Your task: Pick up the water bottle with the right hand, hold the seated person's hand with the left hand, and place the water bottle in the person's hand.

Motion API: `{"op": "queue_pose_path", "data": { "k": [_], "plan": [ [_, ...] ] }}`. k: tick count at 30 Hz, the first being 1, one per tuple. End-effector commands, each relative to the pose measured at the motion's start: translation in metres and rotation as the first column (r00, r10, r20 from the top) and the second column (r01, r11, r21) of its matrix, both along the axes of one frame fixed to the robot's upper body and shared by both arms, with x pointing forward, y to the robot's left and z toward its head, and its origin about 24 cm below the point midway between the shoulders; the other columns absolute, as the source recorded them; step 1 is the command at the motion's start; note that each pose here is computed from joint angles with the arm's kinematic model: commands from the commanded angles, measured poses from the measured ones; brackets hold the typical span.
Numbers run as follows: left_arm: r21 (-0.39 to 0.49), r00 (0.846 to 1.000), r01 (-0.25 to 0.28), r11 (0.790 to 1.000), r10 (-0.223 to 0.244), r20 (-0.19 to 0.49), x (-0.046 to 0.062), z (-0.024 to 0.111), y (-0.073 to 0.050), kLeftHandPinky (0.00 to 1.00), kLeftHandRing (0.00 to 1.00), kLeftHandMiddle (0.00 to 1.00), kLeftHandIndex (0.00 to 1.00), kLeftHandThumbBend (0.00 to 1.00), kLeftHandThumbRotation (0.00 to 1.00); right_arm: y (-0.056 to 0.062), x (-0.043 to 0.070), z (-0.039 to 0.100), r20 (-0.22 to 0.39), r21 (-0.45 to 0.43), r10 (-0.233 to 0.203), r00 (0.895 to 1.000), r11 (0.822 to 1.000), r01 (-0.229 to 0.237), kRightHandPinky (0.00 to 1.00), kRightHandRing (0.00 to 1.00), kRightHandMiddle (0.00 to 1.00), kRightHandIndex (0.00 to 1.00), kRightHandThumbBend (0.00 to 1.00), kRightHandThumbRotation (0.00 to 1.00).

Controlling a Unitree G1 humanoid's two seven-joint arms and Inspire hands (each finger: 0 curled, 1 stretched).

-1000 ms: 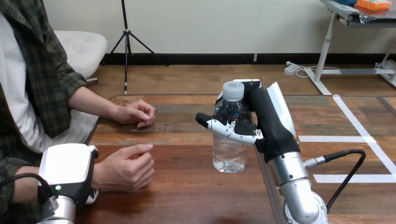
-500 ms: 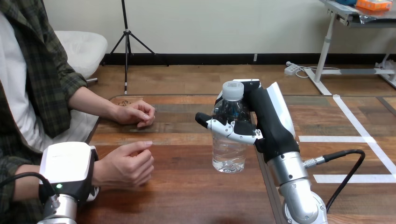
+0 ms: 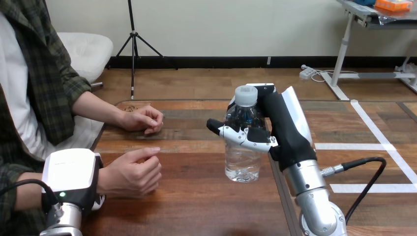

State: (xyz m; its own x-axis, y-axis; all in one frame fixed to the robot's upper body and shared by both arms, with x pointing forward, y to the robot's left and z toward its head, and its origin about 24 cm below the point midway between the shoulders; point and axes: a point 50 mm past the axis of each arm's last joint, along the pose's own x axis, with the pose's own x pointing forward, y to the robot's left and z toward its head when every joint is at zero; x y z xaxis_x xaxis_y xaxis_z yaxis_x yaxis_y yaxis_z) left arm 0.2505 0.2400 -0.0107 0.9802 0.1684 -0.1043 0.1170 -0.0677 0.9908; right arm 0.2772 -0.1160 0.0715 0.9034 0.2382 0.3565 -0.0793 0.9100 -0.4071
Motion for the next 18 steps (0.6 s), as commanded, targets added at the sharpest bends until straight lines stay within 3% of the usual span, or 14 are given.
{"op": "queue_pose_path", "data": {
  "k": [1,18],
  "plan": [
    [-0.045,0.998,-0.008,0.999,0.005,-0.069,-0.0006,-0.0163,-0.0069,0.56,0.57,0.59,0.59,0.82,0.00,-0.0009,0.0045,0.0320,0.143,0.032,0.005,0.990,0.999,-0.009,0.00,0.03,0.02,0.00,0.33,0.00],
    [-0.124,1.000,0.006,0.992,-0.008,-0.020,-0.0018,-0.0180,-0.0089,0.53,0.54,0.56,0.55,0.82,0.00,-0.0029,0.0056,0.0330,0.149,0.031,0.006,0.989,0.999,-0.011,0.00,0.03,0.02,0.00,0.32,0.00]
  ]
}}
